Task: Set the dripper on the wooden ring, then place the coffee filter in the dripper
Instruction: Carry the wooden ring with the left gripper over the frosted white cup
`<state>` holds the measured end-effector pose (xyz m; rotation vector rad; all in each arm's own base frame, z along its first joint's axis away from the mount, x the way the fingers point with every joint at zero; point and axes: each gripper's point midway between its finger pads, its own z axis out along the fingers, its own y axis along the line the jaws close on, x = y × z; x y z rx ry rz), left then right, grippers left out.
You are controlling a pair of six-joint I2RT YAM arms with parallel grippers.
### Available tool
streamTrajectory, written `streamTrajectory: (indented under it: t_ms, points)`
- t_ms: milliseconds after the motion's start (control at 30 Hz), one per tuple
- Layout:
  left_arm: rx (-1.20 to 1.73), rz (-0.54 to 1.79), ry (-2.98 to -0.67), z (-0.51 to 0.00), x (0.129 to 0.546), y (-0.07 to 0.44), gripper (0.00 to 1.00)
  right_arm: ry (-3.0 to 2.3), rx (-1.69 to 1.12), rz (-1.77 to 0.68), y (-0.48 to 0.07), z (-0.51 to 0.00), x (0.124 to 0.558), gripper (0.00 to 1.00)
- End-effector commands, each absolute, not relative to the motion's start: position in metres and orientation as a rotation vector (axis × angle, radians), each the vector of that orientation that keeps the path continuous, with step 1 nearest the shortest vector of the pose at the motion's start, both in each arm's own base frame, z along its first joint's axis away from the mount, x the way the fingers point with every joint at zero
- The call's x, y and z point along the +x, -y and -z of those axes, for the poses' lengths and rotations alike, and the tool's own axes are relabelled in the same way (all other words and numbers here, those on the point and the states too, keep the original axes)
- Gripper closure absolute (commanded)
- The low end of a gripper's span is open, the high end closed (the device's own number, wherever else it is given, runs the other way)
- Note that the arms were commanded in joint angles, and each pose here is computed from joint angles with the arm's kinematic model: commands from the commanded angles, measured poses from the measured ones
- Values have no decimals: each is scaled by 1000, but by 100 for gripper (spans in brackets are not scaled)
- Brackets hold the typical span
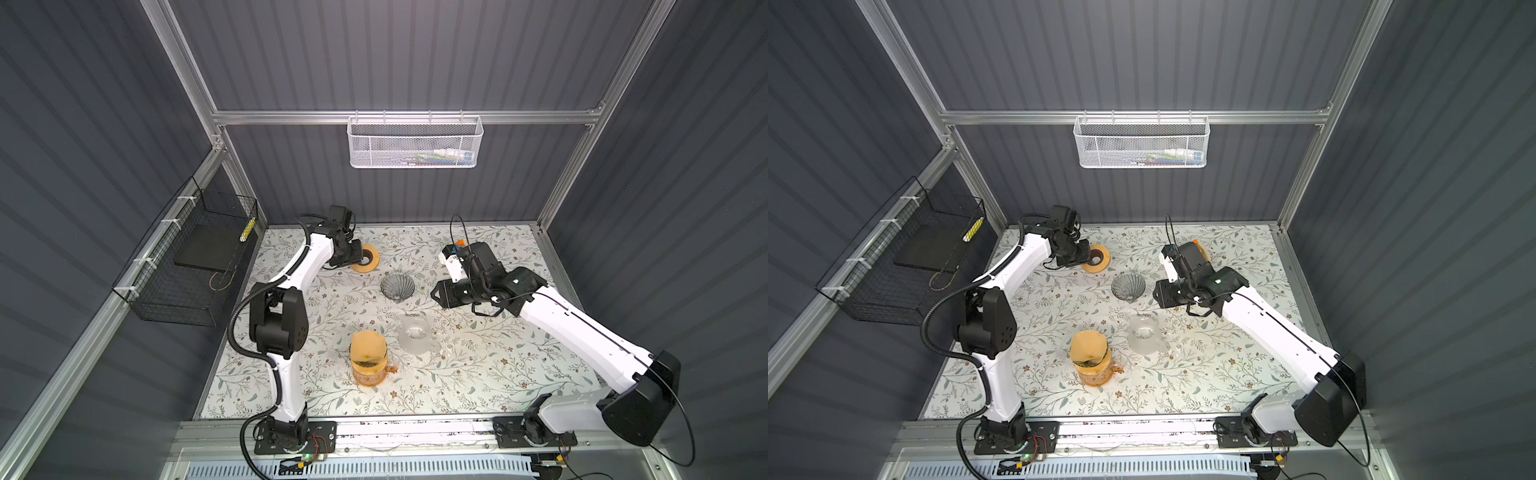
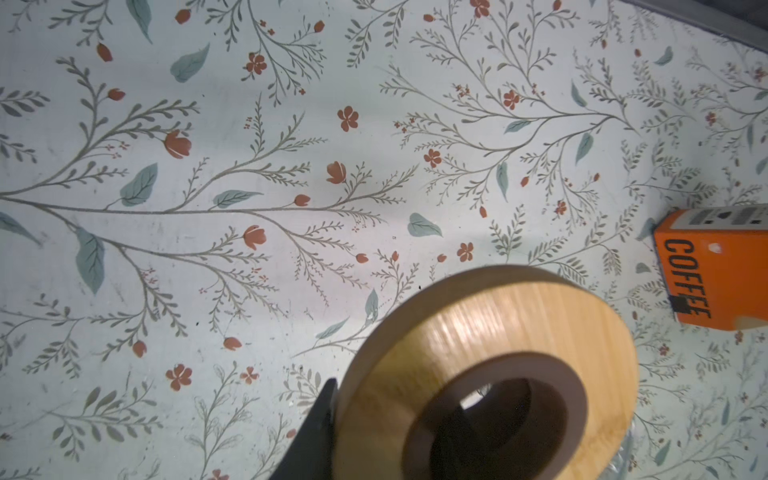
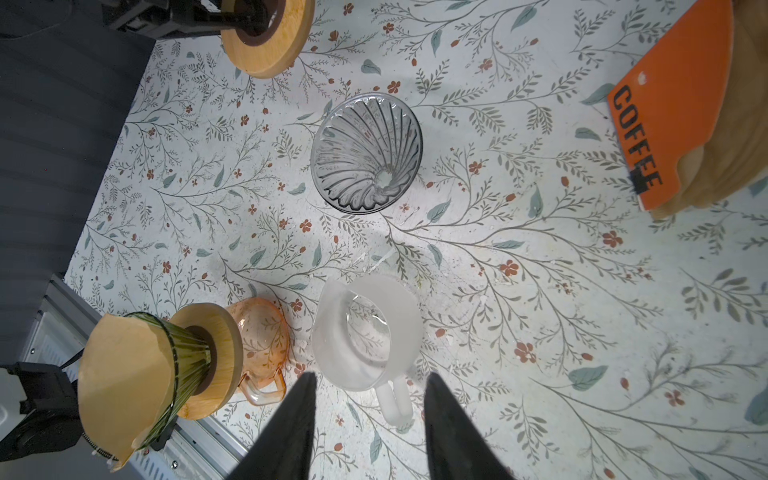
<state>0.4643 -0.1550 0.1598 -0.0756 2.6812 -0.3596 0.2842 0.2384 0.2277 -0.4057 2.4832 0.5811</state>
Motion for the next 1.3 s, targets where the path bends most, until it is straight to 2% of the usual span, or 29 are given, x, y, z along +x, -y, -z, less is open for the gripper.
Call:
streamTrajectory:
  t_ms: [0, 267, 467, 733, 967, 1267]
  points:
    - [-49, 442, -2664, -185, 443, 165, 90, -2468, -379, -592, -233, -233, 280, 56]
    - [157, 483, -2599, -246, 391, 197, 89, -2444, -325, -597, -221, -242, 270, 56]
    - [304, 498, -2582, -266, 355, 229, 89, -2428, -308, -607, -216, -250, 265, 56]
    - [434, 469, -2607, -263, 315, 268, 89, -2416, -304, -530, -196, -260, 255, 55]
    - [508, 436, -2658, -240, 283, 292, 89, -2388, -249, -543, -181, -266, 244, 54]
    - [557, 349, -2705, -211, 267, 305, 89, -2397, -229, -560, -178, -259, 242, 53]
